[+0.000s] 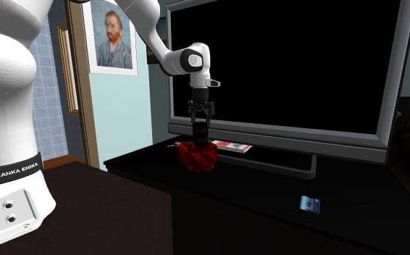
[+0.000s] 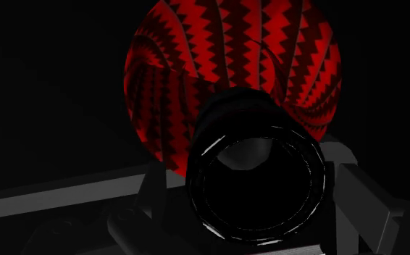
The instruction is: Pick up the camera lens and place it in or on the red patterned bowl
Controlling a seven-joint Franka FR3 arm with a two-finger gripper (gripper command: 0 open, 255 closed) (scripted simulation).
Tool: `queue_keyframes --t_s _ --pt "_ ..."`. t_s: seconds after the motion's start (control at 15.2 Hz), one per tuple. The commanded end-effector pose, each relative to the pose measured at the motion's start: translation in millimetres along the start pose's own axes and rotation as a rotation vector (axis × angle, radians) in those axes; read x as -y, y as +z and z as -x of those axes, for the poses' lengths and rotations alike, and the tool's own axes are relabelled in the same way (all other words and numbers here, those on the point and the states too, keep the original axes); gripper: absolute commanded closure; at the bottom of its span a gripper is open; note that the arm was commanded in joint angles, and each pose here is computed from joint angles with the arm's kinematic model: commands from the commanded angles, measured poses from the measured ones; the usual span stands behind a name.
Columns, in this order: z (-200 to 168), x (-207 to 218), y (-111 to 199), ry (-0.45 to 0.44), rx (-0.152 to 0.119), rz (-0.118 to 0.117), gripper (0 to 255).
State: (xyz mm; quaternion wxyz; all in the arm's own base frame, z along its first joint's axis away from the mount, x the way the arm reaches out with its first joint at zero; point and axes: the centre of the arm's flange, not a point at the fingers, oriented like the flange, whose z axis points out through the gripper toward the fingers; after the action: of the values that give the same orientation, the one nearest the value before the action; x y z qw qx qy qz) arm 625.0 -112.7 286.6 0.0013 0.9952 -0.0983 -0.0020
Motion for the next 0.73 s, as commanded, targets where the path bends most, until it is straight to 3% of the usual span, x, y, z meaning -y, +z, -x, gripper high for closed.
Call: queue_keyframes --t_s 0.0,0.13,0.66 --pt "-0.2 0.5 -19.6 0.0 0.0 0.0 0" --pt "-0.2 0.5 -43.2 0.0 0.0 0.0 0" --pt "-0.2 0.5 -43.2 0.0 0.0 0.0 0"
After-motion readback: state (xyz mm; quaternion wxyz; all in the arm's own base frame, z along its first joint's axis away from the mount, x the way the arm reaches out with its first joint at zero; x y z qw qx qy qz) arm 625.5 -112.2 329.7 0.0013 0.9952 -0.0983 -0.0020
